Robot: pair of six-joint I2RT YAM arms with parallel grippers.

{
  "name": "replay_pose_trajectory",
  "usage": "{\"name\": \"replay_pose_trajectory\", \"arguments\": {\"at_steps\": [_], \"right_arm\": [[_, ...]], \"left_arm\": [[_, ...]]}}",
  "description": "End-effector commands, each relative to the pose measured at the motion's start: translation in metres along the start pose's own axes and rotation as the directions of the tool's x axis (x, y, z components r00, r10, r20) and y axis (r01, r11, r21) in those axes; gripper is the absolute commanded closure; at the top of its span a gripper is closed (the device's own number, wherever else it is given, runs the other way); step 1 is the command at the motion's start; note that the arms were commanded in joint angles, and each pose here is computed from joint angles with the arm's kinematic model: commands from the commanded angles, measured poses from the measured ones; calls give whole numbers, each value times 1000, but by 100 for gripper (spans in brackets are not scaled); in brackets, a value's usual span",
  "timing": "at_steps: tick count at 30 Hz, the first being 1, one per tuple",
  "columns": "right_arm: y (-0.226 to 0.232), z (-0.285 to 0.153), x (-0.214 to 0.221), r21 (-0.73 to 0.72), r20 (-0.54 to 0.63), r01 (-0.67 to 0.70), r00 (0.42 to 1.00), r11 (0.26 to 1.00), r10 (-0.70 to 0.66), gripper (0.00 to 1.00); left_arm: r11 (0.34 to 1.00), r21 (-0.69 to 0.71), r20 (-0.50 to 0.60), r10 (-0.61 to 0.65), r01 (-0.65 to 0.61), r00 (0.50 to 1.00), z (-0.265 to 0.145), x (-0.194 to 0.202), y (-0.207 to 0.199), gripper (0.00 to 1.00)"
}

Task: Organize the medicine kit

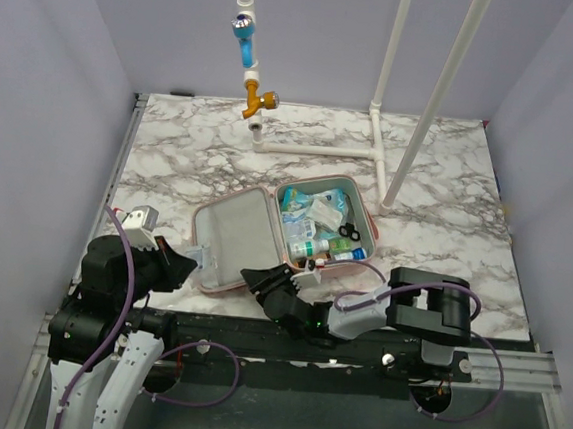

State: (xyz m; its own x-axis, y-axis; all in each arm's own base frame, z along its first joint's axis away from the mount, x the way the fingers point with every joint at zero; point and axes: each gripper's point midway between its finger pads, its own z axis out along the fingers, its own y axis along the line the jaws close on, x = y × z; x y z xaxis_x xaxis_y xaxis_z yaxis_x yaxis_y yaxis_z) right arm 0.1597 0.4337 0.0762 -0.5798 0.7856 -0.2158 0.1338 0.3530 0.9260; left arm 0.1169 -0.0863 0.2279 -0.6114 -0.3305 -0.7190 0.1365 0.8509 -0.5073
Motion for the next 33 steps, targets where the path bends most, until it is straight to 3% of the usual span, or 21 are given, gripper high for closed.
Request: {"name": "replay_pose_trajectory", "arguments": {"at_steps": [1, 11, 22, 33], "right_arm": [[7, 4, -10, -38, 76, -102, 992, 994, 105, 57], [6, -11, -24, -79, 53, -163, 984, 983, 168, 98], [20, -33, -38, -188, -27, -275, 961, 943, 274, 99], [50, -54, -46, -312, -118, -375, 927, 873, 356, 99]], "left_arm": [[999, 33, 11, 16, -17, 1000, -6, -2, -7, 100], [999, 36, 29, -24, 23, 999, -13, -5, -12, 100], [992, -52, 121, -112, 119, 986, -15, -30, -4, 100], [978, -26, 96, -202, 205, 975, -6, -27, -9, 100]]}}
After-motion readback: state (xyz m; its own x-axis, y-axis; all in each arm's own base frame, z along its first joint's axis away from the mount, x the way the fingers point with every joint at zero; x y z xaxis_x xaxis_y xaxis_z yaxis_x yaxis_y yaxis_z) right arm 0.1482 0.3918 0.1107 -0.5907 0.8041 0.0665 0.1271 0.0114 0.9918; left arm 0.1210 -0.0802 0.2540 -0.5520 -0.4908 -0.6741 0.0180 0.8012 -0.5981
